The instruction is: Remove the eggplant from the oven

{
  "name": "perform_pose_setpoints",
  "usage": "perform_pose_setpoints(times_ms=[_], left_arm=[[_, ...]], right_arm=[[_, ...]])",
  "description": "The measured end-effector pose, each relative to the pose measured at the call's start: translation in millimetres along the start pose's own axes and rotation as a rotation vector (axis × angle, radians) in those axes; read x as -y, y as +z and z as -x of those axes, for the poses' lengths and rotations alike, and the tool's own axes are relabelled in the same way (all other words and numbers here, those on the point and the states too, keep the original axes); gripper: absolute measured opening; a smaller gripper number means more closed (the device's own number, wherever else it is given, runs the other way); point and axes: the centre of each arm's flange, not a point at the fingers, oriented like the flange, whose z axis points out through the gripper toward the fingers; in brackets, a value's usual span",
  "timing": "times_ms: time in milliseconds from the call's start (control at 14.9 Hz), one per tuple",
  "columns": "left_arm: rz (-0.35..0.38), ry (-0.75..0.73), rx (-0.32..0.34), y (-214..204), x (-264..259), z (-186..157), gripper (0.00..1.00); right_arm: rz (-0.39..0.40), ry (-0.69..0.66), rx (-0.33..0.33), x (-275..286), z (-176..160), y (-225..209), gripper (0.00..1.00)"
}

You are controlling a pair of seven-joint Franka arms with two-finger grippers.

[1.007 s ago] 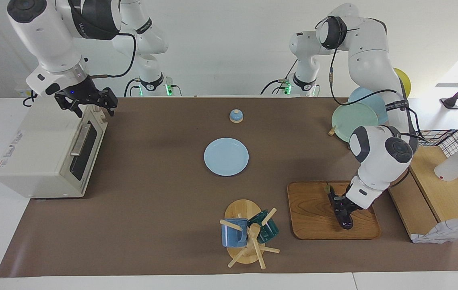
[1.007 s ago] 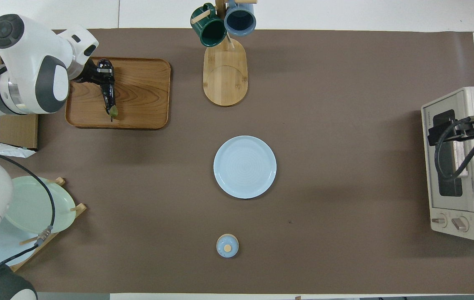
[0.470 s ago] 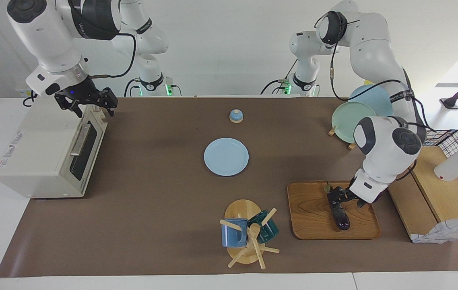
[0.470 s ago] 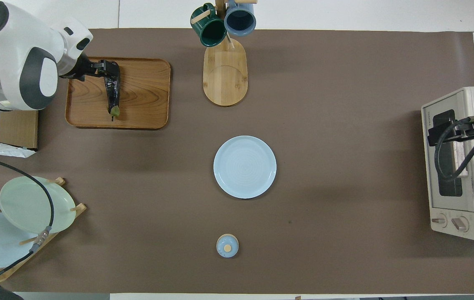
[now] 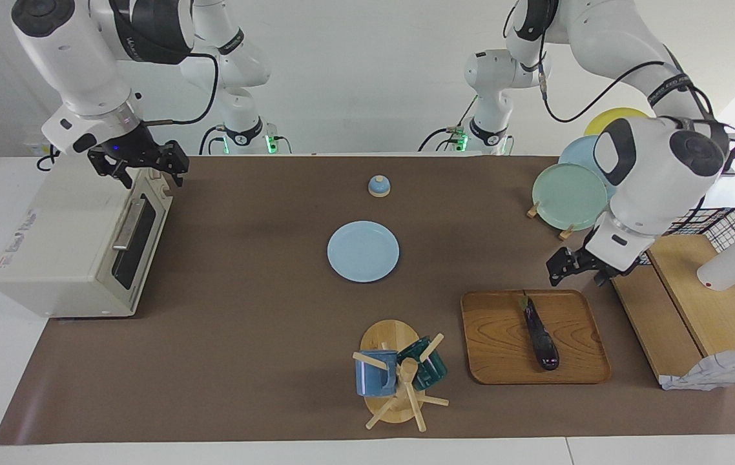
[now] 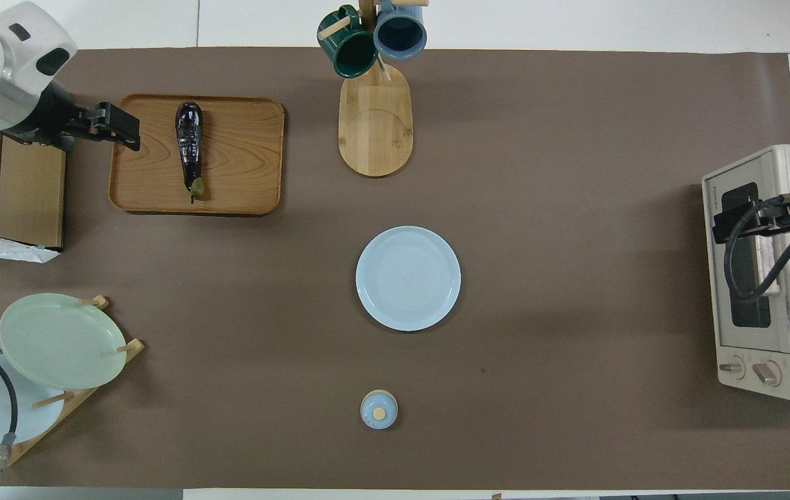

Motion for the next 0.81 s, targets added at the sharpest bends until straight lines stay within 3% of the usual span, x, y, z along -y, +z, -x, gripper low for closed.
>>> perform_pose_setpoints(times_ms=[201,403,806], left_arm=[[-0.013,-0.019,0.045,-48.4,4.8,38.5,1.00],[-0.023,-0.020,0.046,-83.3,1.9,77.6,1.00],[-0.038,-0.079,0.057,-70.4,-10.3,112.1,1.00]], right_arm=[[0.000,0.000,0.000,0.0,0.0,0.0,1.00],[0.000,0.000,0.000,0.0,0.0,0.0,1.00],[0.000,-0.001,0.000,0.4,0.0,0.0,1.00]])
